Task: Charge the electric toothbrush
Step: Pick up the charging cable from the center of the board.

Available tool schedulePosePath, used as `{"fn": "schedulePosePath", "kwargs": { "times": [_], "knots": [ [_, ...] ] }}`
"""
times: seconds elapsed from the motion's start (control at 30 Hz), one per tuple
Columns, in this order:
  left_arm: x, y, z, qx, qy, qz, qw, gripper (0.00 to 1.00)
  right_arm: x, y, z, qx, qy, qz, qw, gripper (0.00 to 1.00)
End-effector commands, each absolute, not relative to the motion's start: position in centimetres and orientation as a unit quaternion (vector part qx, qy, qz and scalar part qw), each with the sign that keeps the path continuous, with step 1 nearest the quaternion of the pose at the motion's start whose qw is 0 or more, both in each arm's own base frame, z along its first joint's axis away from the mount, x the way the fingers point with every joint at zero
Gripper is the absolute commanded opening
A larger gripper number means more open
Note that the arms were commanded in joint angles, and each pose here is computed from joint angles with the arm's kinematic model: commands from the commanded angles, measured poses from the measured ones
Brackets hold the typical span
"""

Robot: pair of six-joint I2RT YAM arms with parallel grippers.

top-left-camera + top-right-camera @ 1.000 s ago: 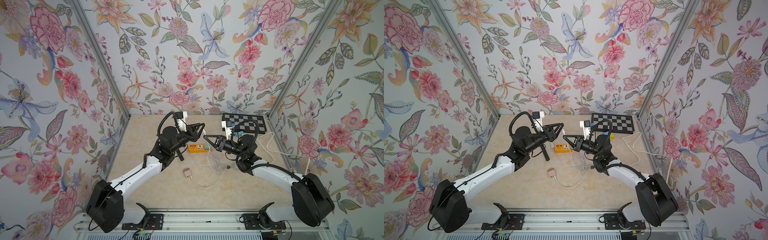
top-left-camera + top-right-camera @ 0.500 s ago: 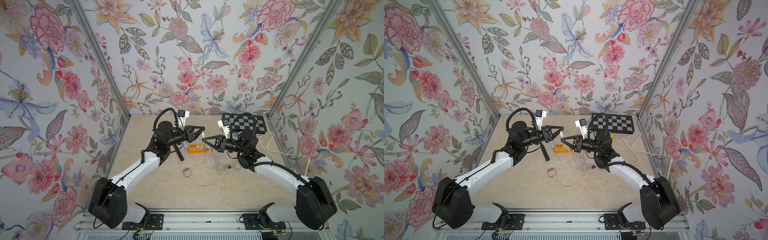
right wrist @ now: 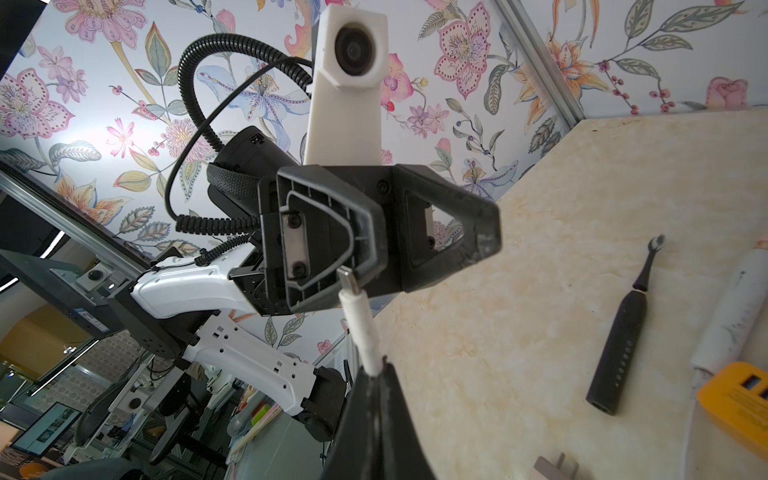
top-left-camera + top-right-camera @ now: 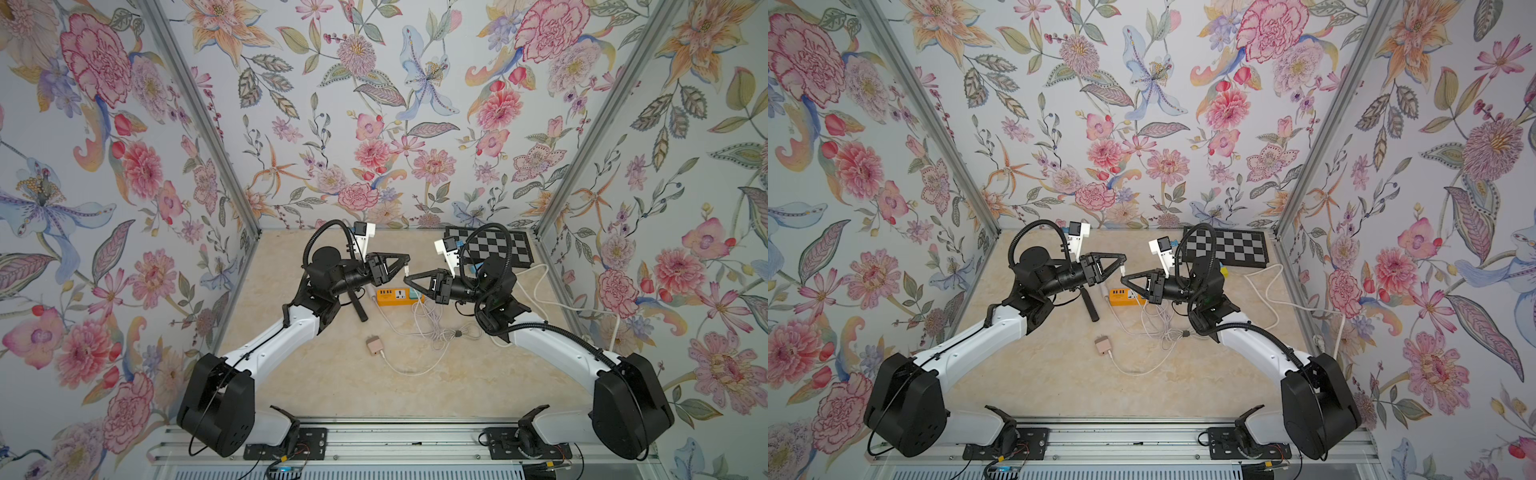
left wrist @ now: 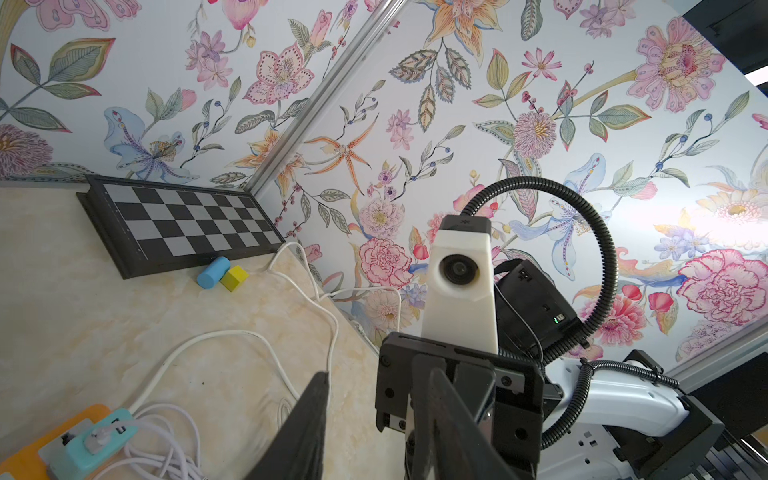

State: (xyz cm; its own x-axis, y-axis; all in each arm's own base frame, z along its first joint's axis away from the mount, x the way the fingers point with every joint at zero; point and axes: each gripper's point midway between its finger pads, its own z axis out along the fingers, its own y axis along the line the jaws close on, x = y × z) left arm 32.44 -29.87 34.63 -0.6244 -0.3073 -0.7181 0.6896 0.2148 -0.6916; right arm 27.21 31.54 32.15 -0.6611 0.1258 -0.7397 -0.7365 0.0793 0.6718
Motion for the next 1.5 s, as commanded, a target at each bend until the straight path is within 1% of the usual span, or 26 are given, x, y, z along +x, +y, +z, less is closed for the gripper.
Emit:
{"fn": "schedulePosePath", "kwargs": {
  "times": [0.0,0.47,0.63,0.73,0.77,0.87,0.93,1.0,1.07,1.1,1.13,1.17,1.23,1.27,1.33,1.47],
  "knots": [
    [29.8,-29.6,37.7,0.182,0.618,-0.640,0.418,0.42,27.9,31.3,33.3,-0.229,0.651,0.630,0.355,0.00],
    [28.4,-29.3,38.0,0.181,0.594,-0.672,0.405,0.44,27.9,31.6,33.1,-0.234,0.659,0.622,0.351,0.00],
    [29.8,-29.4,35.5,0.166,0.640,-0.631,0.406,0.36,27.8,31.5,33.8,-0.237,0.656,0.621,0.357,0.00],
    [30.9,-29.3,34.1,0.158,0.672,-0.596,0.410,0.36,27.8,31.6,33.9,-0.239,0.656,0.620,0.359,0.00],
    [30.9,-29.2,34.1,0.158,0.673,-0.595,0.411,0.35,27.7,31.6,33.9,-0.239,0.657,0.620,0.357,0.00],
    [30.8,-29.3,34.7,0.161,0.664,-0.602,0.414,0.24,27.8,31.7,33.8,-0.239,0.657,0.620,0.356,0.00],
    [30.7,-29.3,35.1,0.160,0.659,-0.606,0.416,0.19,27.7,31.9,33.7,-0.240,0.658,0.620,0.354,0.00],
    [30.7,-29.3,35.4,0.159,0.652,-0.612,0.418,0.16,27.7,31.9,33.6,-0.241,0.658,0.620,0.354,0.00],
    [30.6,-29.2,35.8,0.155,0.644,-0.621,0.418,0.18,27.7,31.9,33.7,-0.243,0.657,0.620,0.354,0.00],
    [30.5,-29.2,36.1,0.154,0.638,-0.628,0.417,0.24,27.6,32.0,33.6,-0.244,0.657,0.620,0.353,0.00],
    [30.3,-29.3,36.3,0.153,0.632,-0.636,0.415,0.34,27.6,32.0,33.5,-0.244,0.658,0.619,0.352,0.00],
    [30.3,-29.3,36.5,0.151,0.628,-0.642,0.413,0.38,27.6,32.0,33.5,-0.245,0.658,0.619,0.352,0.00],
    [30.3,-29.3,36.8,0.150,0.622,-0.650,0.410,0.38,27.6,32.0,33.5,-0.245,0.658,0.619,0.352,0.00],
    [30.3,-29.4,36.8,0.150,0.621,-0.650,0.411,0.36,27.6,32.0,33.4,-0.245,0.659,0.619,0.351,0.00],
    [30.3,-29.4,36.8,0.151,0.622,-0.650,0.410,0.29,27.6,32.0,33.4,-0.245,0.660,0.618,0.351,0.00],
    [30.4,-29.6,36.1,0.153,0.632,-0.643,0.405,0.27,27.6,31.9,33.6,-0.243,0.660,0.616,0.354,0.00]
  ]
}}
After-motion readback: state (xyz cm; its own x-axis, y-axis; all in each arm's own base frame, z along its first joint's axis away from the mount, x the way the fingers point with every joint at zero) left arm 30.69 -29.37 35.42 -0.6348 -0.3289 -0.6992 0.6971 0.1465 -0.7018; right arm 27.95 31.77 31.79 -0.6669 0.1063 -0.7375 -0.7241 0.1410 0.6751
